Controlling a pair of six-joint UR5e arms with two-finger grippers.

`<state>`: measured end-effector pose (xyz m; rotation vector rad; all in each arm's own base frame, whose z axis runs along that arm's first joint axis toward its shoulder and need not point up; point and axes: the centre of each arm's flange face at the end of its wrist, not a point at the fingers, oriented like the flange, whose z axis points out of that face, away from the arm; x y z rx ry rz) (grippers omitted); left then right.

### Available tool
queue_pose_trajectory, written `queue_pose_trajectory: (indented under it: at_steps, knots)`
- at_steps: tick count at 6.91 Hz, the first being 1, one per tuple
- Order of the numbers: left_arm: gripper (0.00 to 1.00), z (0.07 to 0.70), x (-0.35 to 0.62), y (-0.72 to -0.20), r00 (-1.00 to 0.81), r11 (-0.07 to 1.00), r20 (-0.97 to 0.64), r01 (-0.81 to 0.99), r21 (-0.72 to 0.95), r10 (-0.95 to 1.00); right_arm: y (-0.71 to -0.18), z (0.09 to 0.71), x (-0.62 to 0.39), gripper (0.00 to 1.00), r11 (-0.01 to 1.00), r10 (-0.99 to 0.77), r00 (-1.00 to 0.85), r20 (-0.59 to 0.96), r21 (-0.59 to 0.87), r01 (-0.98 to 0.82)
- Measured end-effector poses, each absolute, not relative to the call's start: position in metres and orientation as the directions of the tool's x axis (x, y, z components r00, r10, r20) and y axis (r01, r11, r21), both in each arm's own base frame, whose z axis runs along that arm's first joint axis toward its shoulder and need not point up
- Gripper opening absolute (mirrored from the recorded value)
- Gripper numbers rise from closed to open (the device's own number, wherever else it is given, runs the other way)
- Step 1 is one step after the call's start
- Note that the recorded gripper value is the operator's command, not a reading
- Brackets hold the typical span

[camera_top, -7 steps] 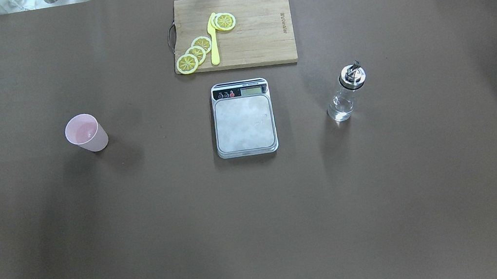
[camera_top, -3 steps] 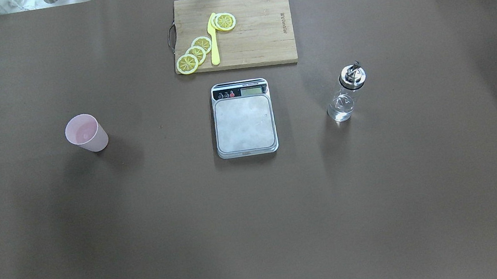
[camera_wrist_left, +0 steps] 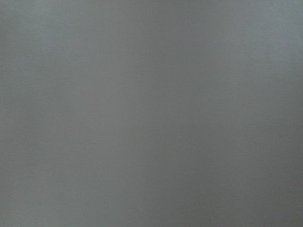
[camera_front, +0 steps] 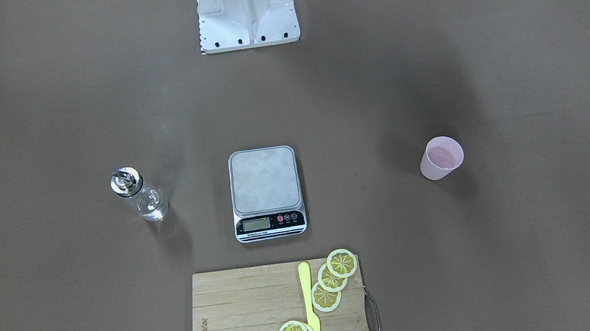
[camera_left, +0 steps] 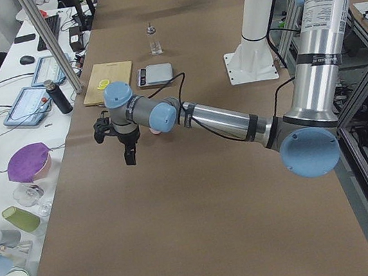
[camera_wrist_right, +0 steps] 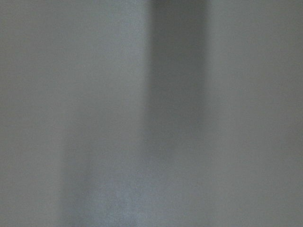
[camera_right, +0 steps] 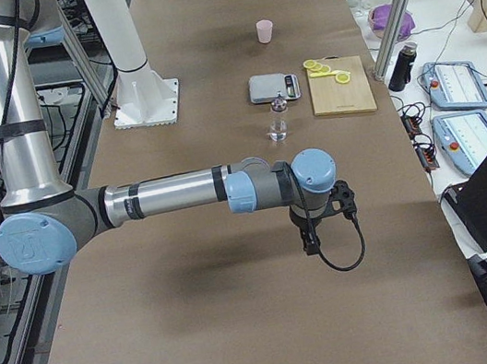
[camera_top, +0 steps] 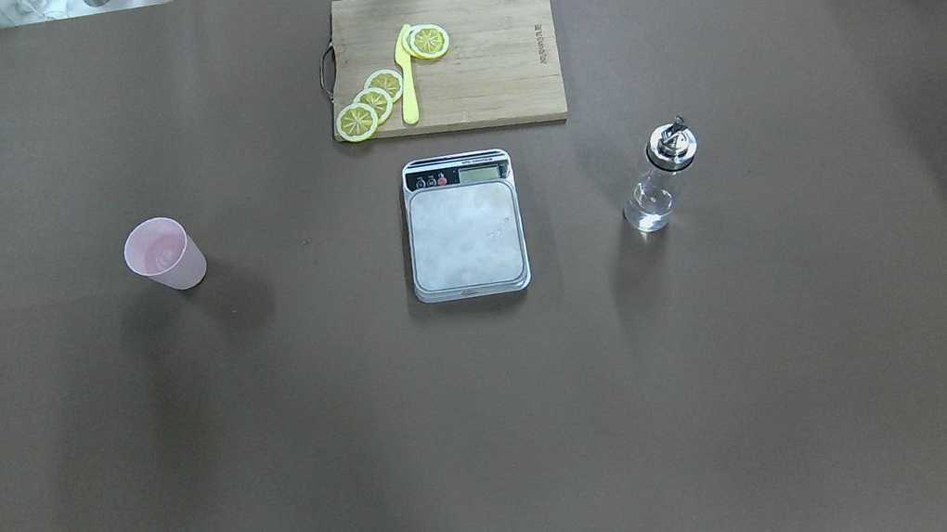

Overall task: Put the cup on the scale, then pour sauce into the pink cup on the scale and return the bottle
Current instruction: 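Reach the left gripper down to the pink cup and grasp it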

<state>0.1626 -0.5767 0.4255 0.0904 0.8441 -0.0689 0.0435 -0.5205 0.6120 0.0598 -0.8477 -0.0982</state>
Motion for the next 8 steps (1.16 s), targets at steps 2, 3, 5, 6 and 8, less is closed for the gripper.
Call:
queue_pose_trajectory:
  at_steps: [2, 3, 5, 6, 8]
  knots:
    - [0.96, 0.392, 0.279, -0.557, 0.682, 0.991, -0.727, 0.133, 0.009, -0.085, -0.522, 0.611, 0.043, 1.00, 0.994, -0.112, 0.658, 0.744, 0.094, 0.063]
    - [0.94, 0.392, 0.311, -0.549, 0.678, 0.989, -0.728, 0.147, -0.002, -0.102, -0.522, 0.612, 0.043, 1.00, 0.994, -0.112, 0.659, 0.744, 0.094, 0.063]
    - [0.72, 0.402, 0.333, -0.545, 0.680, 0.987, -0.724, 0.159, -0.009, -0.116, -0.522, 0.612, 0.043, 1.00, 0.994, -0.112, 0.659, 0.744, 0.093, 0.063]
    - [0.63, 0.408, 0.336, -0.545, 0.685, 0.987, -0.719, 0.159, -0.013, -0.120, -0.522, 0.613, 0.043, 1.00, 0.994, -0.112, 0.659, 0.744, 0.093, 0.064]
    - [0.14, 0.425, 0.341, -0.548, 0.690, 0.987, -0.714, 0.157, -0.015, -0.120, -0.522, 0.613, 0.043, 1.00, 0.994, -0.111, 0.659, 0.744, 0.092, 0.064]
